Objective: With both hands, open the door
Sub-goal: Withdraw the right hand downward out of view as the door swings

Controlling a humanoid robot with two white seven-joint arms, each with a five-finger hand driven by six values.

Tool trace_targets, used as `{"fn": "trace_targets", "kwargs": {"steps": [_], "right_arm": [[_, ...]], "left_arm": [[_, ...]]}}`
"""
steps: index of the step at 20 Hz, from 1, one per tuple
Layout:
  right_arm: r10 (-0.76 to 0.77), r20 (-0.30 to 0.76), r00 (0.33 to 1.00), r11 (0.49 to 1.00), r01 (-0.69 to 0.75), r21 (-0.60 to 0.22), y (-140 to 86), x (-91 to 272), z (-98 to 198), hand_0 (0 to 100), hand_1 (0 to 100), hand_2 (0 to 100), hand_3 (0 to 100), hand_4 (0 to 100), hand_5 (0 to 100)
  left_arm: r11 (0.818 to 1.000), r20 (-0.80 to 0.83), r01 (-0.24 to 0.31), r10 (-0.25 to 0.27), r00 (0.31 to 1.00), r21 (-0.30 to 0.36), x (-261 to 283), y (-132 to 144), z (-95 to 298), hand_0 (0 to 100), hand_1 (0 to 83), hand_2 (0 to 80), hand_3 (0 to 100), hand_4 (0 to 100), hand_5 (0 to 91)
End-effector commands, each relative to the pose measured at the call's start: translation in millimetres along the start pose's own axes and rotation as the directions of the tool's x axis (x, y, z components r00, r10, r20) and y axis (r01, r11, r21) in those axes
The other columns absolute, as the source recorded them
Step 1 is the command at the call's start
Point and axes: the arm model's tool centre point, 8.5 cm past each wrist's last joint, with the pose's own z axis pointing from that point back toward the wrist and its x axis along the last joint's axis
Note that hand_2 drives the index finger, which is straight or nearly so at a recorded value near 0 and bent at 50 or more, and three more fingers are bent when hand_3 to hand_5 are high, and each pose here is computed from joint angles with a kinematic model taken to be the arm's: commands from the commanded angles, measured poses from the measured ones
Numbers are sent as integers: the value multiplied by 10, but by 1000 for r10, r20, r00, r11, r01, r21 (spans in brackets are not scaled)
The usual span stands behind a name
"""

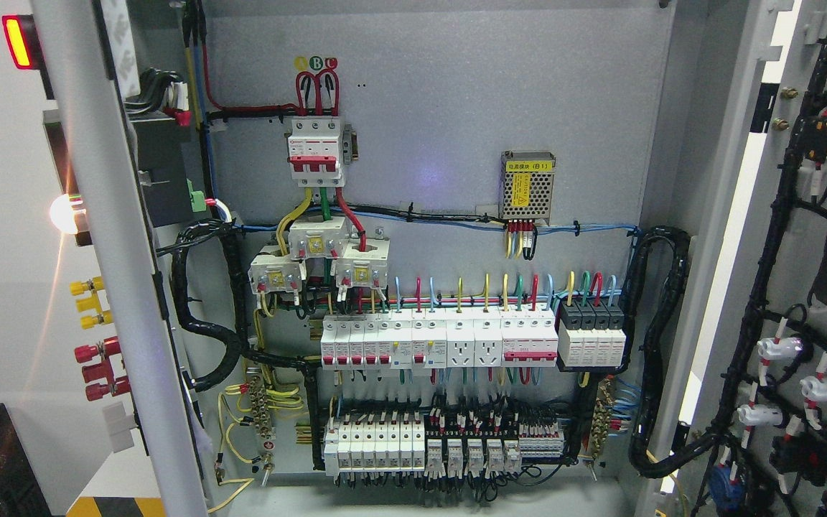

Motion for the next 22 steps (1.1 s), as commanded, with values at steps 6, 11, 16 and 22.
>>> {"fn": "trace_targets", "kwargs": {"steps": [6, 11, 16, 22], "right_arm": [[-62, 32, 998, 997, 60, 56, 136, -5, -399, 191, 0, 0, 0, 0, 0], [-67, 44, 997, 996, 64, 62, 120, 47, -498, 191, 0, 0, 0, 0, 0], [-77, 37, 996, 996, 75, 54, 45, 31, -558, 191, 0, 0, 0, 0, 0], [-92, 27, 995, 994, 90, 67, 67, 15, -635, 191, 0, 0, 0, 0, 0]], "left_arm": [[1000, 0, 21, -21, 1000, 1, -26, 20, 1, 0, 0, 0, 0, 0, 0], [1000, 11, 21, -21, 1000, 4, -48, 38, 2, 0, 0, 0, 0, 0, 0], [1000, 51, 16, -16, 999, 8, -45, 66, 7, 0, 0, 0, 0, 0, 0], [999, 104, 40, -40, 994, 3, -16, 114, 25, 0, 0, 0, 0, 0, 0]]}}
